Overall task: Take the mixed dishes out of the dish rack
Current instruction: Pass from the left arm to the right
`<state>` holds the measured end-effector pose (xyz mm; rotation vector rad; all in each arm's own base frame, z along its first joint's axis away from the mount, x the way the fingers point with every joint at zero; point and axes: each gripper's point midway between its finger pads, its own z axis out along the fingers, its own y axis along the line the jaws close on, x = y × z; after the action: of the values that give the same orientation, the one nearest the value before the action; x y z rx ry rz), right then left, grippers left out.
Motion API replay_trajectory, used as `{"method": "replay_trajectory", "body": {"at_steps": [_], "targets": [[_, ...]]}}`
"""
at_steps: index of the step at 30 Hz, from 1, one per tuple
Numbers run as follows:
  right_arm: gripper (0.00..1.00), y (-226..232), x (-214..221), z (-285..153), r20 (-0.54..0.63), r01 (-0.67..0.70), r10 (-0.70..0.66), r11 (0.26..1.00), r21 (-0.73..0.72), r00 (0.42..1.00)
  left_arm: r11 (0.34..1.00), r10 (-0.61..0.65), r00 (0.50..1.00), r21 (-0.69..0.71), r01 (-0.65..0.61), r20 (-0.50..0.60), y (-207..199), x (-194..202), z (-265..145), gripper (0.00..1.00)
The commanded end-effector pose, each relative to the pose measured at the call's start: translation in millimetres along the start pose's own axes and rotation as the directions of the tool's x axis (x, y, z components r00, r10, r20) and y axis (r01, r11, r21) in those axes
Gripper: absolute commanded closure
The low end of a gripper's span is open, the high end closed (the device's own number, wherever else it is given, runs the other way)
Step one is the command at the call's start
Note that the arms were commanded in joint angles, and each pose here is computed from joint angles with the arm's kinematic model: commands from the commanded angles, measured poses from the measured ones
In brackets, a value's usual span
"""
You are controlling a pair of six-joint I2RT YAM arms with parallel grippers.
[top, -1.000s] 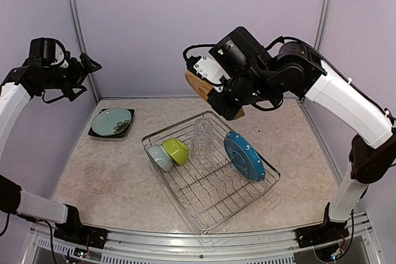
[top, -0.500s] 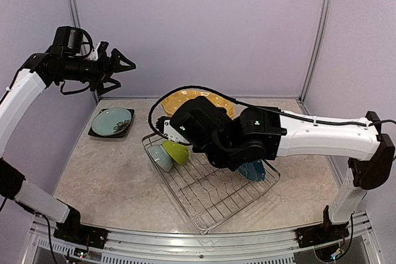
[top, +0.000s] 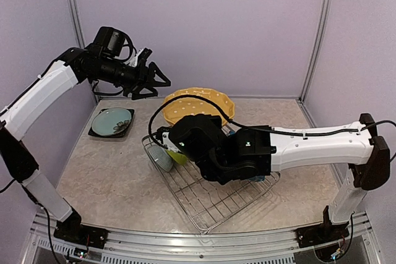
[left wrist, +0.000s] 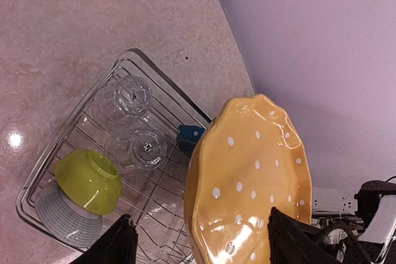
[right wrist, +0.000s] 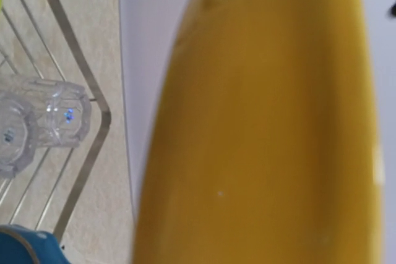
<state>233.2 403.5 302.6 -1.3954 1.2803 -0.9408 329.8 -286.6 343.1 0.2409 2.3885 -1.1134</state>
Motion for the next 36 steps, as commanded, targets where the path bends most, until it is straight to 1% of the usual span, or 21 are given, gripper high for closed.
{"method": "replay_trajectory", "body": {"at_steps": [1, 6, 9, 14, 20, 21, 25, 27, 32, 34, 36], "targets": [[1.0, -43, 7, -12, -0.028, -0.153, 0.158, 0.981, 0.119, 0.987, 0.999, 0.035, 0.998, 0.026, -0.033, -0.059, -10, 11, 9, 0.37], [1.0, -43, 4, -13, -0.023, -0.154, 0.158, 0.981, 0.12, 0.987, 0.999, 0.032, 0.994, 0.02, -0.03, -0.102, -8, 19, 24, 0.44], [1.0, -42, 3, -13, -0.019, -0.15, 0.154, 0.981, 0.121, 0.988, 0.999, 0.036, 0.992, 0.023, -0.034, -0.122, -9, 23, 29, 0.52], [1.0, -40, 4, -13, -0.024, -0.136, 0.14, 0.983, 0.125, 0.99, 1.0, 0.026, 0.989, 0.02, -0.023, -0.146, -8, 26, 35, 0.69], [1.0, -39, 5, -13, -0.02, -0.144, 0.147, 0.982, 0.123, 0.989, 1.0, 0.004, 0.985, 0.031, 0.001, -0.174, -9, 30, 37, 0.97], [1.0, -39, 6, -13, -0.021, -0.146, 0.15, 0.982, 0.123, 0.988, 1.0, -0.001, 0.985, 0.031, 0.007, -0.175, -9, 30, 37, 1.0], [0.99, -37, 8, -12, -0.026, -0.151, 0.155, 0.981, 0.119, 0.988, 0.998, -0.019, 0.987, 0.052, 0.028, -0.16, -12, 25, 33, 1.0], [0.91, -36, 10, -12, -0.029, -0.155, 0.16, 0.981, 0.118, 0.987, 0.996, -0.038, 0.988, 0.068, 0.049, -0.148, -13, 21, 30, 1.0], [0.56, -34, 12, -13, -0.031, -0.164, 0.168, 0.98, 0.11, 0.985, 0.985, -0.099, 0.99, 0.129, 0.112, -0.104, -13, 4, 17, 1.0], [0.45, -34, 13, -13, -0.029, -0.171, 0.175, 0.979, 0.109, 0.984, 0.981, -0.12, 0.989, 0.143, 0.131, -0.087, -11, 0, 11, 1.0], [0.36, -35, 14, -14, -0.028, -0.179, 0.183, 0.978, 0.109, 0.983, 0.978, -0.136, 0.988, 0.148, 0.145, -0.072, -7, -5, 7, 1.0]]}}
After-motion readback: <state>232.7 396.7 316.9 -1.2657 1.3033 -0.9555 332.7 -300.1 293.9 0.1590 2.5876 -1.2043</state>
